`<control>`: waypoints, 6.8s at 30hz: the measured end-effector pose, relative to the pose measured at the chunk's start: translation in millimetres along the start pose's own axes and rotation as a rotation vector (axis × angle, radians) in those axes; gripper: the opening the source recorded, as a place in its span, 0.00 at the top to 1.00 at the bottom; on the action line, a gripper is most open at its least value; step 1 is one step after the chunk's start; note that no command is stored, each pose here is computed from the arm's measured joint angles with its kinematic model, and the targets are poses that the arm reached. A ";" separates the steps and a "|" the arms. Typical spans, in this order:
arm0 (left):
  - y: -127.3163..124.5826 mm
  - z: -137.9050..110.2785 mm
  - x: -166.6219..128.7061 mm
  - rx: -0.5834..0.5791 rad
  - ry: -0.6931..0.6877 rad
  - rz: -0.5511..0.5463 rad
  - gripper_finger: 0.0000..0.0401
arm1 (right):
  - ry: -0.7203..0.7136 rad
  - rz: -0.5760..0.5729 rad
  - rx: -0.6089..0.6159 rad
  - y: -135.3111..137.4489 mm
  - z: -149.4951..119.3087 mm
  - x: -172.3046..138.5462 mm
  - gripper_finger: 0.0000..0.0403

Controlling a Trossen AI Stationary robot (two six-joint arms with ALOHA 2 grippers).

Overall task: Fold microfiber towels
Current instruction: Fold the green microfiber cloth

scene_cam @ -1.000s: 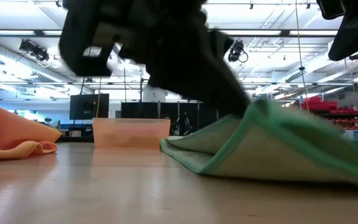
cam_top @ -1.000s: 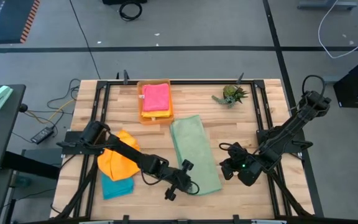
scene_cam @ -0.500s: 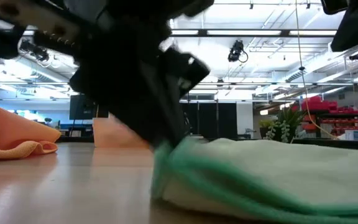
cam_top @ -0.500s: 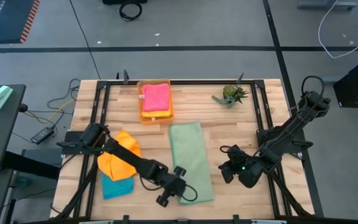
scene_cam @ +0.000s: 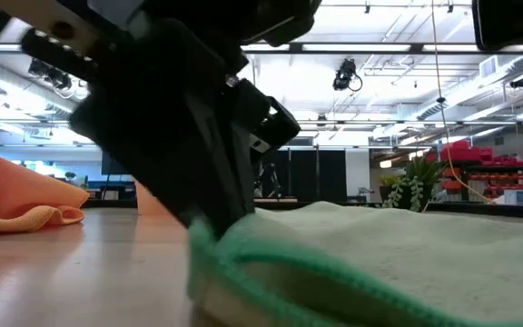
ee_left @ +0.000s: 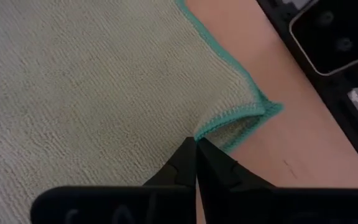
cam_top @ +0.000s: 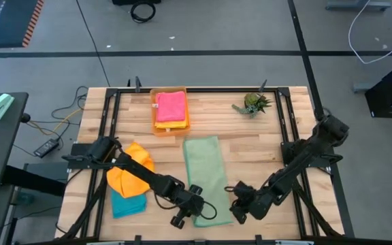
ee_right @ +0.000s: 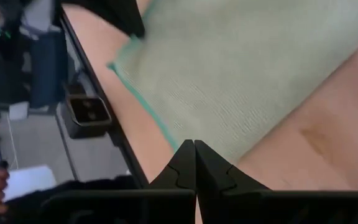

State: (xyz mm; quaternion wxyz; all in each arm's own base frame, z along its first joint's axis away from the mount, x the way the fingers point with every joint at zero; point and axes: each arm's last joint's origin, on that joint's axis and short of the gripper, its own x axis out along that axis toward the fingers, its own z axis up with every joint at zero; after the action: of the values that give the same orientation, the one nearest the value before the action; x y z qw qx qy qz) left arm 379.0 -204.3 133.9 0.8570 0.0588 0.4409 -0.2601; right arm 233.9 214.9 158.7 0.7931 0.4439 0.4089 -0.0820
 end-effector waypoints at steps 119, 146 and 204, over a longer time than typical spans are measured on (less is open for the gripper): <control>-64.4 -16.7 9.8 0.552 -0.216 0.100 0.48 | -0.004 0.160 -1.201 5.0 -49.5 19.2 0.61; -39.7 -26.7 24.8 0.305 -0.150 -0.030 0.80 | 0.031 0.231 -1.264 1.9 -51.2 36.3 0.60; -32.7 13.1 -93.3 -0.739 -0.374 0.259 1.00 | -0.015 -0.028 -0.547 -5.3 89.0 -57.8 0.99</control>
State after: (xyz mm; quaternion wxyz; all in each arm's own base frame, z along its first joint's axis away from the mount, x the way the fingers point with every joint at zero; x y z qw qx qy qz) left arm 327.9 -200.0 219.4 0.9111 -0.2453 0.3306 0.0190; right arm 244.9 129.6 221.1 0.8853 0.2068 0.4161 0.0172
